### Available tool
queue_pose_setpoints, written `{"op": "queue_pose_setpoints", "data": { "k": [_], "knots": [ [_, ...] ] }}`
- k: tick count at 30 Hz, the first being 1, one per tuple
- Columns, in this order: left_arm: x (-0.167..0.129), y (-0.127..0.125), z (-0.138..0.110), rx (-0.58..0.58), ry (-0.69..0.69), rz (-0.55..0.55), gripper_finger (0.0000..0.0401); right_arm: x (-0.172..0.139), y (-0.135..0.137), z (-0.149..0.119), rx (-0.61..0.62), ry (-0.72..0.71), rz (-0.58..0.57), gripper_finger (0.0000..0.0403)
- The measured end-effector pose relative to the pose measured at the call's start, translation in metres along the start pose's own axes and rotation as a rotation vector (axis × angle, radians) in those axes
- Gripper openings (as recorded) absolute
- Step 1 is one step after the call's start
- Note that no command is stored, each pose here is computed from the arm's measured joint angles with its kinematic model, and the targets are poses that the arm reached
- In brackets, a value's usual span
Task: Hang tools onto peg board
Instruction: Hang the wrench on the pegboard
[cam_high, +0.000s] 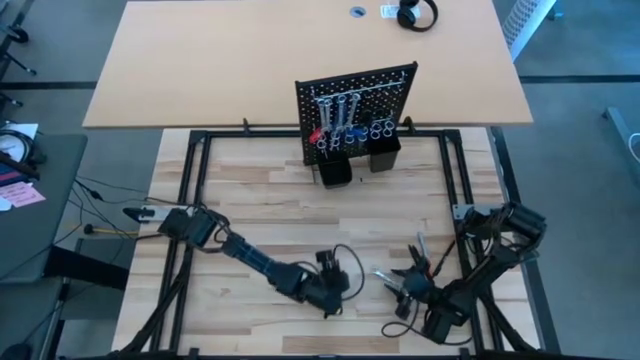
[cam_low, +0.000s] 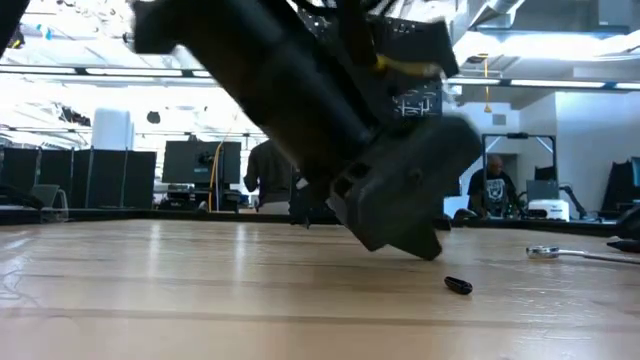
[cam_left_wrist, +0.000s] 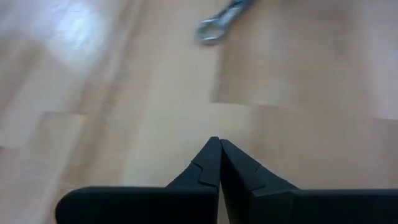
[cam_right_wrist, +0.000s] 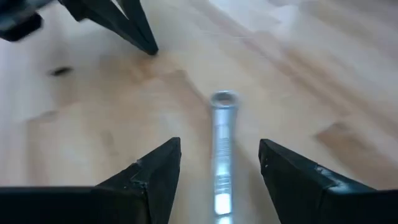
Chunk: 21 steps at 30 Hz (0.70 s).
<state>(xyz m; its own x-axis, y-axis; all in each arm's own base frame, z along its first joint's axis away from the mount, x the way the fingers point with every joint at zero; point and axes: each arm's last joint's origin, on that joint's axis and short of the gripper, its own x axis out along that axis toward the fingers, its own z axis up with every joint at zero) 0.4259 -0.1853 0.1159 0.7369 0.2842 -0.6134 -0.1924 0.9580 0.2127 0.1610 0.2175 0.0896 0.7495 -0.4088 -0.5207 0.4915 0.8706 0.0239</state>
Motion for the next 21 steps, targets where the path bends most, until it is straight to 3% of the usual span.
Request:
{"op": "queue_pose_setpoints", "data": {
  "k": [5, 13, 17, 21],
  "knots": [
    [-0.013, -0.021, 0.002, -0.044, -0.085, -0.048, 0.0, 0.001, 0.002, -0.008, 0.014, -0.064, 0.074, 0.0226],
    [-0.028, -0.04, 0.002, -0.075, -0.151, -0.105, 0.0, 0.018, -0.009, -0.01, 0.024, -0.04, 0.065, 0.0219],
    [-0.034, -0.047, 0.0, -0.086, -0.155, -0.115, 0.0, 0.024, -0.012, -0.026, 0.033, -0.03, 0.076, 0.0181],
    [-0.039, -0.052, -0.001, -0.084, -0.187, -0.084, 0.0, 0.029, -0.012, -0.05, -0.021, -0.128, 0.05, 0.0117]
  ]
}}
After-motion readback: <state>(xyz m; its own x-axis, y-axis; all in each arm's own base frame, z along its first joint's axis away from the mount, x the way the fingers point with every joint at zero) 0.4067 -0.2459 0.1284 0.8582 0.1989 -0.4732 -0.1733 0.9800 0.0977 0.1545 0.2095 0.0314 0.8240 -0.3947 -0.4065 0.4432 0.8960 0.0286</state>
